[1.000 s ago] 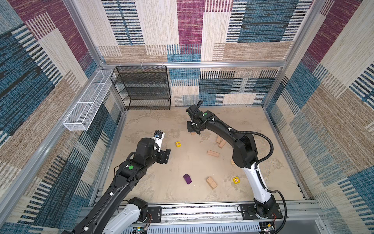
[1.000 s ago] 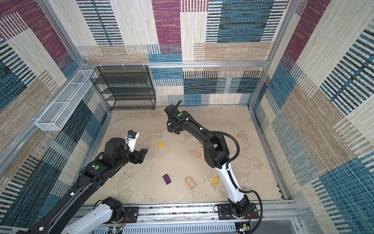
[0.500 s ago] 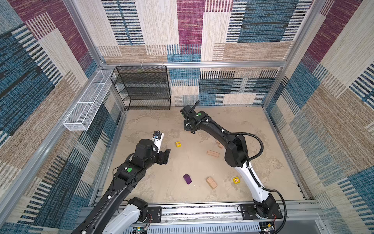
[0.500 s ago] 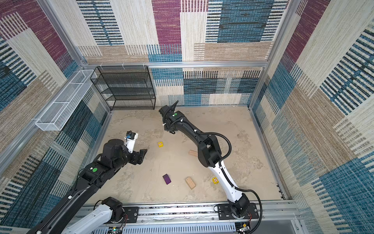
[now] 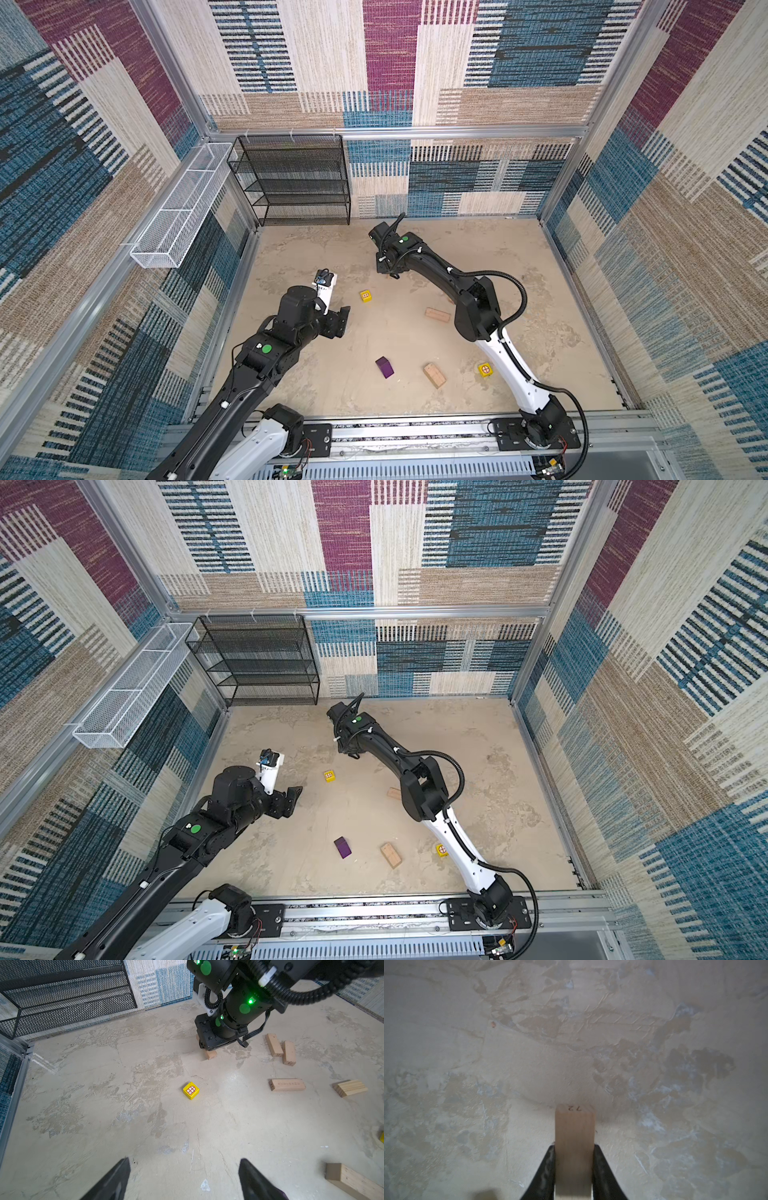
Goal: Build the wood block tower
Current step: 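Lift the block with the right gripper and carry it farther from the robot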
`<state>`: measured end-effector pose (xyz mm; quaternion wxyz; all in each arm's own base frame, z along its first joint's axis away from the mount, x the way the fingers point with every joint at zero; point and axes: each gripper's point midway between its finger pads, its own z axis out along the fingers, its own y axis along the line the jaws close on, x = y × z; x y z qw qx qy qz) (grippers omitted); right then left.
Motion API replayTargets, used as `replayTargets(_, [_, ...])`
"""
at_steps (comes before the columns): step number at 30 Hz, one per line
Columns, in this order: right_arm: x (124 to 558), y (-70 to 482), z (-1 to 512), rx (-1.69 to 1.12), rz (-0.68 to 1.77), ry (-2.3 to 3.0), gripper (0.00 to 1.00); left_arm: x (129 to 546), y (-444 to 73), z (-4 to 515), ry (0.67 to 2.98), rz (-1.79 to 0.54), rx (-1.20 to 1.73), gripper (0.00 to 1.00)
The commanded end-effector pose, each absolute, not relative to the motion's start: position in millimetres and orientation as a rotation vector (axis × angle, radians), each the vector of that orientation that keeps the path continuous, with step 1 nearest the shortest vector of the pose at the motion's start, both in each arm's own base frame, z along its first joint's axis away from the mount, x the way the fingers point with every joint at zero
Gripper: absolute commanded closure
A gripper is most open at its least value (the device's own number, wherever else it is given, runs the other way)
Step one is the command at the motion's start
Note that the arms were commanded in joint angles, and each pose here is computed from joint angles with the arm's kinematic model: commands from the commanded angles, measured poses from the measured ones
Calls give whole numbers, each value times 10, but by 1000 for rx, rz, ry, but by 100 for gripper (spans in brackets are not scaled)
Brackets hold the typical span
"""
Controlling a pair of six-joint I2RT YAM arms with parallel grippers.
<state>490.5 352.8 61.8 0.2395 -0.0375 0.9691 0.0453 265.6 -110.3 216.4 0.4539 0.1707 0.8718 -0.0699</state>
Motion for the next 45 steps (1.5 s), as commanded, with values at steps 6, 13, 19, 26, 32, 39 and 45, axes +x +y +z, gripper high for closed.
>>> replayTargets(6, [4837, 3515, 429, -97, 107, 2703, 100, 2668, -1085, 2171, 2147, -158, 413, 13])
replayTargets(13, [4818, 3488, 331, -86, 90, 2724, 100, 2668, -1082, 2177, 2143, -155, 414, 13])
replayTargets(19, [4811, 3419, 261, -49, 74, 2748, 88, 2662, -1075, 2183, 2141, -153, 412, 13])
replayTargets(26, [4810, 3409, 267, -33, 83, 2754, 72, 2656, -1079, 2189, 2138, -153, 414, 13])
replayTargets(32, [4795, 3409, 271, -34, 86, 2760, 64, 2653, -1072, 2194, 2136, -149, 414, 13])
replayTargets(39, [4788, 3431, 285, -24, 110, 2765, 63, 2650, -1080, 2196, 2134, -152, 415, 13])
replayTargets(45, [4799, 3422, 314, -10, 109, 2759, 68, 2648, -1079, 2200, 2132, -152, 416, 13])
